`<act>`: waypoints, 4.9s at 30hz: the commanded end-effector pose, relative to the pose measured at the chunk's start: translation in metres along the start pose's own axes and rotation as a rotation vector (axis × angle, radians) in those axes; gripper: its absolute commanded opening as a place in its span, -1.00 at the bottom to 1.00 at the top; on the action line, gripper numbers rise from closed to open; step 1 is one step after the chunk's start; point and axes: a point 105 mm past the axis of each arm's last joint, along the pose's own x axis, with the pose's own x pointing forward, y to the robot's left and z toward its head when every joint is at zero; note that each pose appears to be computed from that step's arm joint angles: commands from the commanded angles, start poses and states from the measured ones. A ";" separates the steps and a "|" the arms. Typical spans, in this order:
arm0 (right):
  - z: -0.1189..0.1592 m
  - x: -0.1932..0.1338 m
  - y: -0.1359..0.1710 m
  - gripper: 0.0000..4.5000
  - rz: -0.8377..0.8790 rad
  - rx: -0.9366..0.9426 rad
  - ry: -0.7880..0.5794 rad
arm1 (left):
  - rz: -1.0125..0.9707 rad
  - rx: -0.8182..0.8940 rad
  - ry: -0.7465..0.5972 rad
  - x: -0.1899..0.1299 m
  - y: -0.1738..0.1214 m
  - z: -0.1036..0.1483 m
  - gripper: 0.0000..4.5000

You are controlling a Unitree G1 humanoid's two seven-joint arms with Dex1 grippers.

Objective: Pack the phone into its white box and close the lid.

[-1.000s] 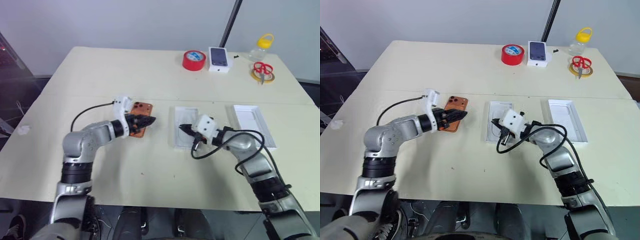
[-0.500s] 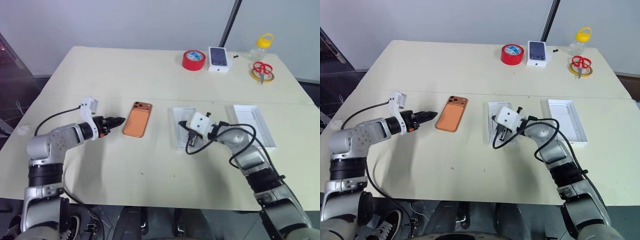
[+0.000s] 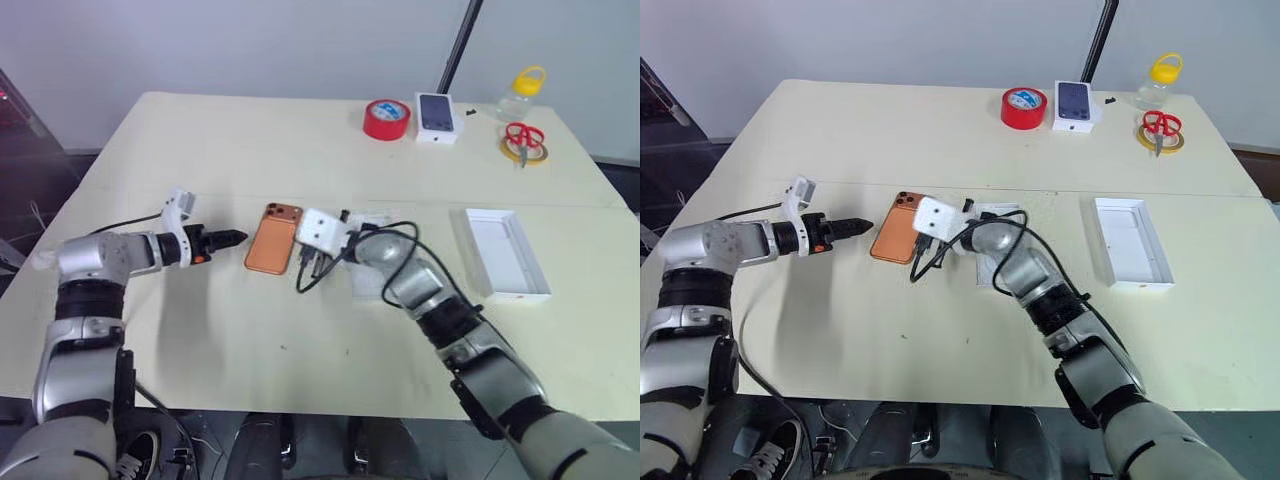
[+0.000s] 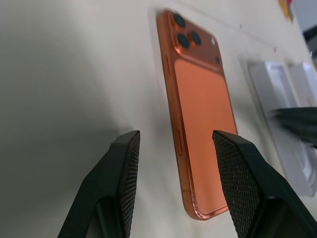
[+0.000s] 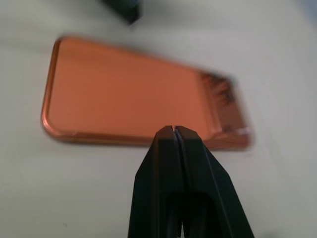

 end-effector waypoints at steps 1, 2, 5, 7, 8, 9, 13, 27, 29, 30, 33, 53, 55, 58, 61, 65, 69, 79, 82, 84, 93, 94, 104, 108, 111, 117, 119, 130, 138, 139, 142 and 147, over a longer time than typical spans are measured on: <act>0.009 0.003 -0.005 -0.98 -0.006 -0.045 0.014 | -0.005 0.038 0.035 0.008 0.002 -0.004 0.09; 0.009 0.004 -0.002 -0.98 0.009 -0.042 0.019 | -0.006 0.043 0.047 0.011 0.004 -0.008 0.09; 0.006 0.006 0.004 -0.98 0.036 -0.059 0.030 | -0.007 0.033 0.093 0.020 0.009 -0.020 0.09; 0.002 0.008 0.008 -0.98 0.047 -0.083 0.048 | -0.018 0.011 0.126 0.027 0.008 -0.029 0.09; 0.003 0.008 0.008 -0.98 0.049 -0.084 0.043 | -0.043 -0.002 0.154 0.032 0.003 -0.035 0.09; 0.005 0.009 0.008 -0.98 0.048 -0.083 0.037 | -0.072 -0.025 0.165 0.037 -0.002 -0.039 0.09; 0.008 0.009 0.004 -0.98 0.033 -0.089 0.031 | -0.157 -0.105 0.262 0.051 -0.017 -0.064 0.09; 0.003 0.006 -0.002 -0.98 0.005 -0.098 0.038 | -0.244 -0.208 0.204 0.055 -0.038 -0.040 0.09; 0.004 0.007 -0.002 -0.98 0.004 -0.098 0.035 | -0.234 -0.204 0.189 0.056 -0.037 -0.037 0.09; 0.004 0.007 -0.002 -0.98 0.003 -0.098 0.034 | -0.232 -0.204 0.186 0.055 -0.037 -0.036 0.09; 0.004 0.008 -0.002 -0.98 0.004 -0.099 0.033 | -0.226 -0.227 0.186 0.050 -0.032 -0.038 0.09; 0.003 0.006 -0.001 -1.00 0.009 -0.122 0.031 | -0.192 -0.320 0.160 0.033 -0.014 -0.046 -0.98; 0.008 0.005 -0.003 -1.00 0.004 -0.109 0.007 | -0.199 -0.350 0.158 0.033 -0.014 -0.048 -0.98; 0.029 -0.004 -0.006 -1.00 0.003 -0.034 -0.117 | -0.260 -0.454 0.109 0.029 -0.020 -0.042 -0.98; 0.047 -0.021 -0.011 -1.00 0.009 0.076 -0.259 | -0.356 -0.545 0.052 0.022 -0.031 -0.030 -0.98; 0.050 -0.053 -0.010 -1.00 0.072 0.175 -0.382 | -0.451 -0.596 0.013 0.014 -0.045 -0.023 -0.98; 0.037 -0.089 -0.001 -0.77 0.193 0.260 -0.412 | -0.493 -0.570 0.018 0.012 -0.061 -0.028 -1.00; -0.022 -0.145 0.027 0.43 0.309 0.025 -0.191 | -0.479 -0.404 -0.063 0.014 -0.081 -0.030 -1.00; -0.040 -0.152 0.031 0.43 0.330 -0.019 -0.134 | -0.472 -0.377 -0.067 0.017 -0.083 -0.030 -1.00; -0.049 -0.153 0.032 0.43 0.326 -0.032 -0.112 | -0.467 -0.365 -0.066 0.019 -0.084 -0.031 -1.00; -0.064 -0.144 0.032 -0.14 0.280 -0.015 -0.092 | -0.483 -0.374 -0.053 0.020 -0.089 -0.033 -1.00; -0.063 -0.144 0.032 -0.14 0.281 -0.012 -0.095 | -0.483 -0.375 -0.052 0.020 -0.089 -0.034 -1.00; -0.059 -0.138 0.030 -0.99 0.261 0.003 -0.117 | -0.488 -0.373 -0.062 0.022 -0.094 -0.031 -1.00; -0.046 -0.130 0.030 -0.99 0.248 0.002 -0.157 | -0.506 -0.363 -0.084 0.025 -0.102 -0.024 -1.00; -0.027 -0.116 0.035 -0.99 0.250 -0.002 -0.215 | -0.516 -0.358 -0.114 0.029 -0.110 -0.015 -1.00; -0.016 -0.094 0.036 -0.99 0.234 0.013 -0.226 | -0.519 -0.351 -0.133 0.037 -0.122 -0.008 -1.00; -0.011 -0.094 0.034 -0.86 0.228 0.048 -0.243 | -0.505 -0.348 -0.128 0.040 -0.122 -0.011 -1.00; -0.017 -0.145 0.005 0.50 0.133 0.120 -0.267 | -0.478 -0.390 -0.078 0.051 -0.124 -0.041 -1.00; -0.044 -0.153 -0.009 0.50 0.047 0.104 -0.174 | -0.456 -0.410 -0.074 0.063 -0.126 -0.047 -1.00; -0.043 -0.151 -0.008 0.52 0.045 0.100 -0.176 | -0.459 -0.409 -0.072 0.064 -0.127 -0.046 -0.79; -0.043 -0.147 -0.006 0.52 0.042 0.098 -0.180 | -0.472 -0.422 -0.049 0.068 -0.133 -0.047 -0.23; -0.044 -0.146 -0.006 0.52 0.035 0.102 -0.179 | -0.426 -0.380 -0.024 0.074 -0.133 -0.049 0.95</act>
